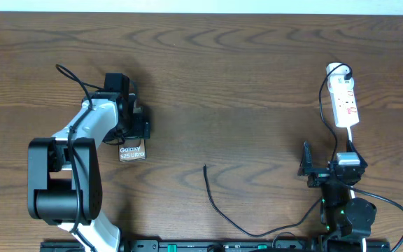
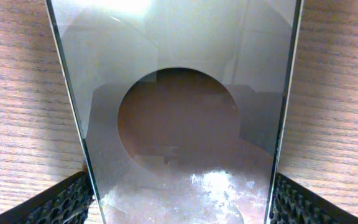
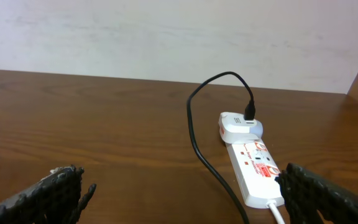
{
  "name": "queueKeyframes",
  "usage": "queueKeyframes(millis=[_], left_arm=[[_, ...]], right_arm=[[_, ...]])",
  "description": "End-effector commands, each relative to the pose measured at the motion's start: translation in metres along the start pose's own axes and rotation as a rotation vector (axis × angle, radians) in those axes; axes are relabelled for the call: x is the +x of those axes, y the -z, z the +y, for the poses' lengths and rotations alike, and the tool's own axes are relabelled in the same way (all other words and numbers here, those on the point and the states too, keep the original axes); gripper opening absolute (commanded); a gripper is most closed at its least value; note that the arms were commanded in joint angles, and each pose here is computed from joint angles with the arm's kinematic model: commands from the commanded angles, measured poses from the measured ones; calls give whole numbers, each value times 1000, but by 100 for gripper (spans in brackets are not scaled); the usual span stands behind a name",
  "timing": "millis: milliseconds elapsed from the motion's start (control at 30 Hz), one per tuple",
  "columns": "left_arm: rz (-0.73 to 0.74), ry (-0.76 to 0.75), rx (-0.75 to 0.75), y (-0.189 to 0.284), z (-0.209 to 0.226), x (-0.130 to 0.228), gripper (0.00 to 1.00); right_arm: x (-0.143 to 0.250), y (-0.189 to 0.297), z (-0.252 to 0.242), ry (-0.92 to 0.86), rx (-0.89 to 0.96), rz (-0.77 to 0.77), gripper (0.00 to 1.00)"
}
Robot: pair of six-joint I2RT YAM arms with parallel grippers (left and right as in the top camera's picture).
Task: Plug charger to phone and switch on socket
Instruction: 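Lower the left gripper and close it on the phone's long edges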
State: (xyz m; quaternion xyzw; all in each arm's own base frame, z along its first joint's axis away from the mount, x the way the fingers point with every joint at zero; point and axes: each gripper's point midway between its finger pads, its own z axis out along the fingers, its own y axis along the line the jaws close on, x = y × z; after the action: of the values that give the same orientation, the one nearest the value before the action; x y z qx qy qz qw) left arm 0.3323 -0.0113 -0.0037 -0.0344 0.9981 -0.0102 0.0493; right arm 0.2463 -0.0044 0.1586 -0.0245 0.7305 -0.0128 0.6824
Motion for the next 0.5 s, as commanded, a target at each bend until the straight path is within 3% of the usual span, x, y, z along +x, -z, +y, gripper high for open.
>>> queueKeyframes(millis=[0, 467], left_arm=[[49, 4, 30, -13, -4, 12, 88], [46, 4, 31, -13, -4, 12, 84]], right_arm=[[0, 0, 1, 9, -3, 0, 99], [0, 0, 1, 9, -3, 0, 99]])
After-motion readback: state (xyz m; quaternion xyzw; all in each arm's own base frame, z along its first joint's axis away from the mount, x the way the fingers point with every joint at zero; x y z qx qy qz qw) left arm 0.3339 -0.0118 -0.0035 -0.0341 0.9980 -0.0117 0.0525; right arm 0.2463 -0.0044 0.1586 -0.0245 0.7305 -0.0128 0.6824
